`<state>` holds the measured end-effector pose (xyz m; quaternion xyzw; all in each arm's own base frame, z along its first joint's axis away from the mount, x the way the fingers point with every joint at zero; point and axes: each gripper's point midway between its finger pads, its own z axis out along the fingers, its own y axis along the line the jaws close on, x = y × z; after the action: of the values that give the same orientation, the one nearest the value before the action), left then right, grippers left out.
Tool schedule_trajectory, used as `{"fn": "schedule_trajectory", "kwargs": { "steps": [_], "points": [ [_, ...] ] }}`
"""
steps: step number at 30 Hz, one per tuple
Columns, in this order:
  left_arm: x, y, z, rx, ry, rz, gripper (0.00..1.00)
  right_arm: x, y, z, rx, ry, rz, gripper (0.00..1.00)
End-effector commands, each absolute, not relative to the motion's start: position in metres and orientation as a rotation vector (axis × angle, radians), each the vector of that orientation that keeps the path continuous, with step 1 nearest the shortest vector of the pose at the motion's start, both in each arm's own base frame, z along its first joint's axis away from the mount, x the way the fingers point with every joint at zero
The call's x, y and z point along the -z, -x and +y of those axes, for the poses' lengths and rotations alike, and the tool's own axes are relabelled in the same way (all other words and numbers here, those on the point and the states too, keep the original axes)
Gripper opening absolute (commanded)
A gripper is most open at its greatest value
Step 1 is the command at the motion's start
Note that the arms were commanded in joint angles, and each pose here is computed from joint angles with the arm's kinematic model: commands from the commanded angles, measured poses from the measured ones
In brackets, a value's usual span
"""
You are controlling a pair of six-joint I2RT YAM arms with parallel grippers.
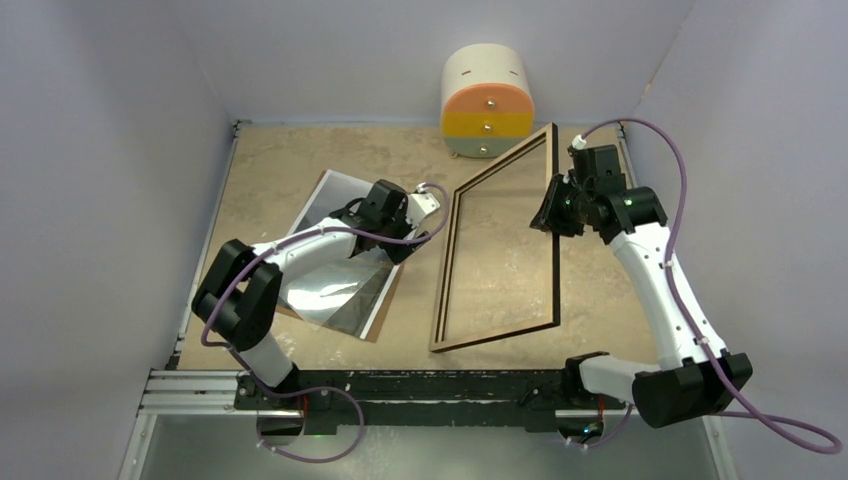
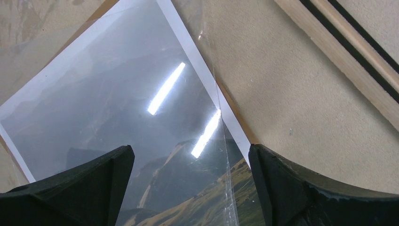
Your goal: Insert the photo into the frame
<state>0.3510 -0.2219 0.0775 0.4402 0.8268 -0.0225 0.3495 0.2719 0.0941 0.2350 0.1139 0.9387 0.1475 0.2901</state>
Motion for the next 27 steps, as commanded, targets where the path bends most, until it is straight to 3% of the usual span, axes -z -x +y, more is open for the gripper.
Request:
{"fn": "schedule_trajectory", "kwargs": {
  "steps": [1, 18, 27],
  "points": [
    [-0.08, -0.36, -0.228, 0.046, -1.107, 2.106, 1.0, -0.204, -0.27, 0.073, -0.208, -0.236, 2.584, 0.11],
    [-0.079, -0.363, -0.194, -0.123, -1.106, 2.135, 1.0, -0.121, -0.278, 0.115, -0.293, -0.124, 2.763, 0.11],
    [-0.049, -0.362, -0.157, -0.27, -1.148, 2.177, 1.0, -0.079, -0.283, 0.112, -0.1, -0.109, 2.838, 0.14]
  ]
}}
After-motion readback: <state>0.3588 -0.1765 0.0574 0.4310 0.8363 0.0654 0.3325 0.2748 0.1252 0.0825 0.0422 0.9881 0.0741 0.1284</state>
